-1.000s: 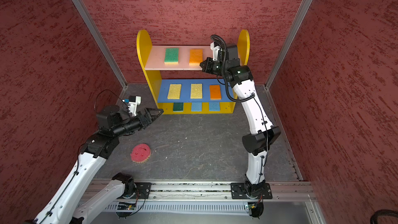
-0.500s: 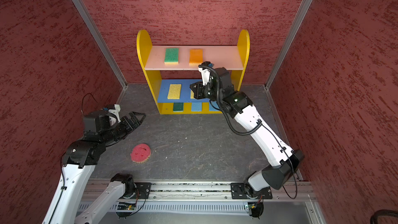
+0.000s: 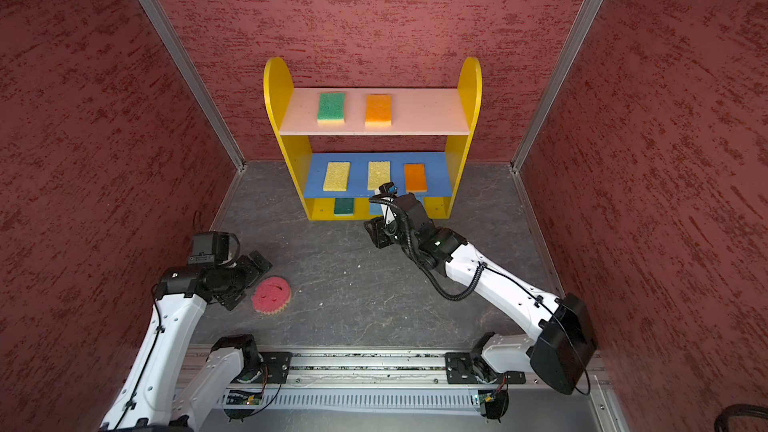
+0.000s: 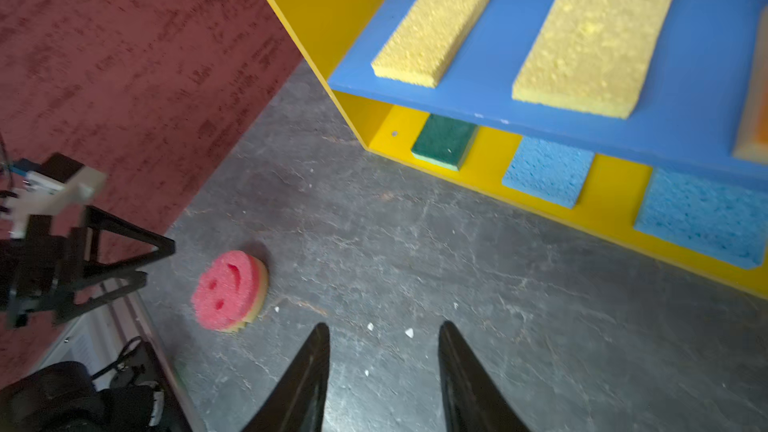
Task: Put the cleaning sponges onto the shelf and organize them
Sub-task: 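Withdraw the right gripper toward the floor while the left gripper reaches the pink round sponge, then grasp the pink round sponge with the left gripper and lift it toward the right gripper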
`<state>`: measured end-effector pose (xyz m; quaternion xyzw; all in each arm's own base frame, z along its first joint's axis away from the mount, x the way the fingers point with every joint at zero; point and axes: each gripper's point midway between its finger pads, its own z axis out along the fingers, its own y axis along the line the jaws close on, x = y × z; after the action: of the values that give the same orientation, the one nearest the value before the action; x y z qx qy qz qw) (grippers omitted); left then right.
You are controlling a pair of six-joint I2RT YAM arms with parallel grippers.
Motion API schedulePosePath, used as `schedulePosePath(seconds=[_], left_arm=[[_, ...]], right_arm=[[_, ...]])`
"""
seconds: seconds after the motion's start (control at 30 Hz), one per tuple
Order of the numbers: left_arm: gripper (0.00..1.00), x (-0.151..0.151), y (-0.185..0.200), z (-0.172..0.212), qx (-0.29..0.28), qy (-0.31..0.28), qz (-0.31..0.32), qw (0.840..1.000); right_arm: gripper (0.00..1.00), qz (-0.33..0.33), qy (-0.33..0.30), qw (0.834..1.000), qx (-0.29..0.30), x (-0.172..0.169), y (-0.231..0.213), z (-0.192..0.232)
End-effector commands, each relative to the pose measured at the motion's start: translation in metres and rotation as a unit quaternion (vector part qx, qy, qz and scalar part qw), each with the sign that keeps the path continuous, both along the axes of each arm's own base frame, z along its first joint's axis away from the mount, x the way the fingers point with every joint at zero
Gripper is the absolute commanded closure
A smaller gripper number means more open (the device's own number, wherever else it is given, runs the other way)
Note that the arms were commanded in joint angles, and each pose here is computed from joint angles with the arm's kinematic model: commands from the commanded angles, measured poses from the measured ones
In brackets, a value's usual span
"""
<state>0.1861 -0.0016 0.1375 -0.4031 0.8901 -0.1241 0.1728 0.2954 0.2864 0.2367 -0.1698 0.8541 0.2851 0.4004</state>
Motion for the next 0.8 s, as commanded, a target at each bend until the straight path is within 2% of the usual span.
schedulePosePath(seconds=[0.0, 0.23, 0.37, 0.47, 0.6, 0.77], left_arm=[[0.01, 0.002, 0.013, -0.006, 0.028, 0.004, 0.036, 0.999], [0.0, -0.002, 0.02, -0.037, 0.09, 0.041, 0.056, 0.994], [0.01, -0.006, 0.01, -0.074, 0.066, 0.074, 0.044, 0.994], [0.01, -0.003, -0.007, -0.097, 0.031, 0.065, 0.03, 0.997], [0.0, 0.016, -0.051, -0.116, -0.023, 0.023, -0.016, 0.999], [0.0, 0.031, -0.108, -0.114, -0.006, 0.014, -0.096, 0.995]], right_arm=[[0.53, -0.028, -0.037, 0.999, 0.026, 0.002, -0.011, 0.017], [0.51, -0.037, -0.02, 0.999, 0.005, -0.001, -0.019, -0.009], [0.51, -0.044, -0.025, 0.999, -0.012, 0.0, -0.025, -0.011], [0.51, -0.048, -0.028, 0.998, -0.015, 0.001, -0.028, -0.011], [0.5, -0.053, -0.022, 0.998, -0.022, 0.0, -0.032, -0.016], [0.5, -0.072, -0.015, 0.996, -0.044, -0.001, -0.048, -0.021]])
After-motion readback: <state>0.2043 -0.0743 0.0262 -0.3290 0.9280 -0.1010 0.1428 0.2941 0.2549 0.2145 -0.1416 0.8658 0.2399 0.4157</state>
